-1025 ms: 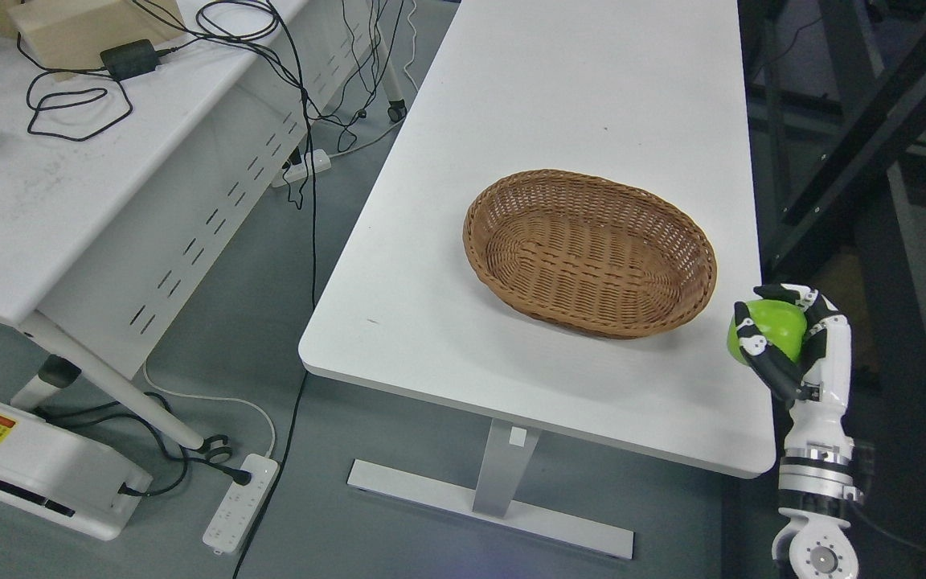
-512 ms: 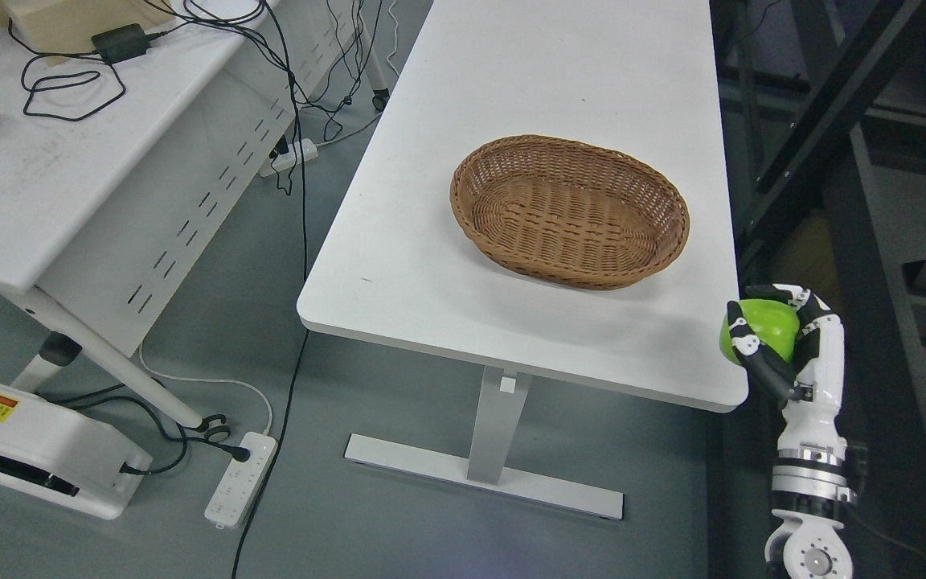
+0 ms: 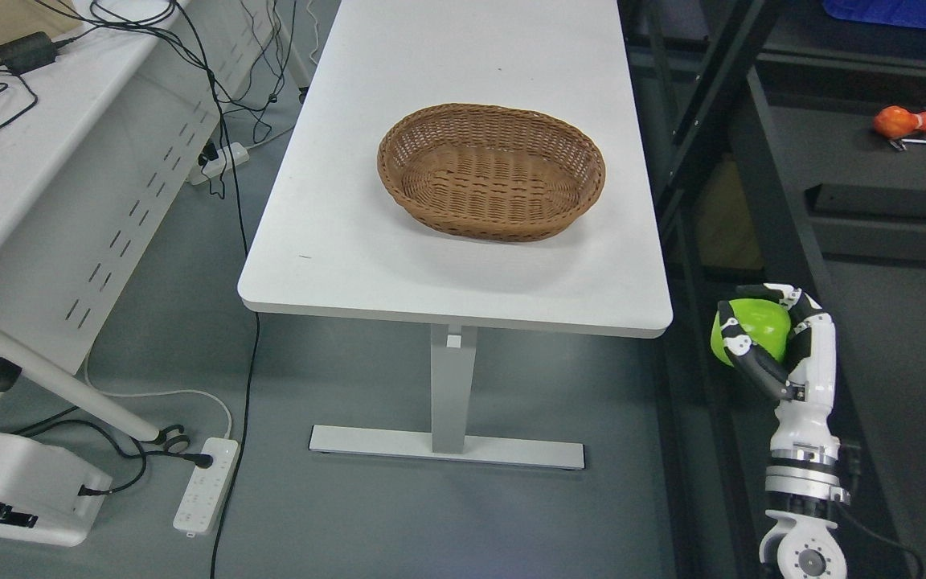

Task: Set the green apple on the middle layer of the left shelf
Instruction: 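Carry the green apple in the right hand while turning toward the shelf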

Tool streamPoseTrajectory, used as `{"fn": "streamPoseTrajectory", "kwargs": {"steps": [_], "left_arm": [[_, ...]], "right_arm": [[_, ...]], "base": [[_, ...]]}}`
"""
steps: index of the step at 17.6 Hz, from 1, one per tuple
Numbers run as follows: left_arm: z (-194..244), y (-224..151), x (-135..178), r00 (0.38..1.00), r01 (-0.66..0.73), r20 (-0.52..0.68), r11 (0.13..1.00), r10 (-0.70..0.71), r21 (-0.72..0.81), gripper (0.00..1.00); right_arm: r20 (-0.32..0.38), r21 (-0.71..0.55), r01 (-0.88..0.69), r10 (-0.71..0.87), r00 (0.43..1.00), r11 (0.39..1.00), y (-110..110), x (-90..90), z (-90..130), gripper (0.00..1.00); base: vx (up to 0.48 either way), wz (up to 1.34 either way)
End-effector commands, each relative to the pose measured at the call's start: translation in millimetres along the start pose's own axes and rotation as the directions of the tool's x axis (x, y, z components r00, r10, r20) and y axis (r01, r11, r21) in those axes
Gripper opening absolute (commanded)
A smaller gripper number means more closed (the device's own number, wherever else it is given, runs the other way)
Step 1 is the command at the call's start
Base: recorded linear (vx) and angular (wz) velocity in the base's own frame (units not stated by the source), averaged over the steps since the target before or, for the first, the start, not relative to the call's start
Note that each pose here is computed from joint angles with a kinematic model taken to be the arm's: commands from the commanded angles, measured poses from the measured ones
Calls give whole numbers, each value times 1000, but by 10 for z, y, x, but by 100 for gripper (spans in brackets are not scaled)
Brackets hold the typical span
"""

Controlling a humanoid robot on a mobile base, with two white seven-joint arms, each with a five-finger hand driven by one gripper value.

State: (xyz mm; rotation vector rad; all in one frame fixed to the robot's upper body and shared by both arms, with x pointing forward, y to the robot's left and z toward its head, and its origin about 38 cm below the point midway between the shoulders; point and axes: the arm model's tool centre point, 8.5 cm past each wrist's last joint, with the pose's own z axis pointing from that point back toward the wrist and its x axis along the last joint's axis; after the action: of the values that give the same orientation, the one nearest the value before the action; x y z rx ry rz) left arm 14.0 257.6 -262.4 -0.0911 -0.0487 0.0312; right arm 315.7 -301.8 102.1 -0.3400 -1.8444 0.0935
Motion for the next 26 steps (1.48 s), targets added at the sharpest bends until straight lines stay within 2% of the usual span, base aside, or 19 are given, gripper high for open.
{"fn": "streamPoseTrajectory", "kwargs": {"steps": [1, 3, 7, 17, 26], "left_arm": [[16, 106, 143, 1000, 4, 22, 1000, -4, 16, 100], [16, 106, 143, 1000, 5, 22, 1000, -5, 16, 100], [16, 106, 143, 1000, 5, 22, 1000, -5, 16, 100], [16, 106, 143, 1000, 4, 22, 1000, -4, 16, 100], [16, 106, 143, 1000, 4, 22, 1000, -4, 16, 100]], "right_arm": [[16, 82, 12, -13, 1000, 997, 339, 67, 9, 0], [20, 106, -5, 3, 1000, 994, 410, 76, 27, 0], [-18, 156, -23, 27, 999, 987, 514, -23, 248, 0], [-7, 249, -90, 95, 995, 964, 872, -9, 451, 0], [3, 273, -97, 100, 995, 957, 960, 13, 467, 0]], "base": [[-137, -314], [-160, -293], [-195, -135], [-249, 81], [-272, -37]]}}
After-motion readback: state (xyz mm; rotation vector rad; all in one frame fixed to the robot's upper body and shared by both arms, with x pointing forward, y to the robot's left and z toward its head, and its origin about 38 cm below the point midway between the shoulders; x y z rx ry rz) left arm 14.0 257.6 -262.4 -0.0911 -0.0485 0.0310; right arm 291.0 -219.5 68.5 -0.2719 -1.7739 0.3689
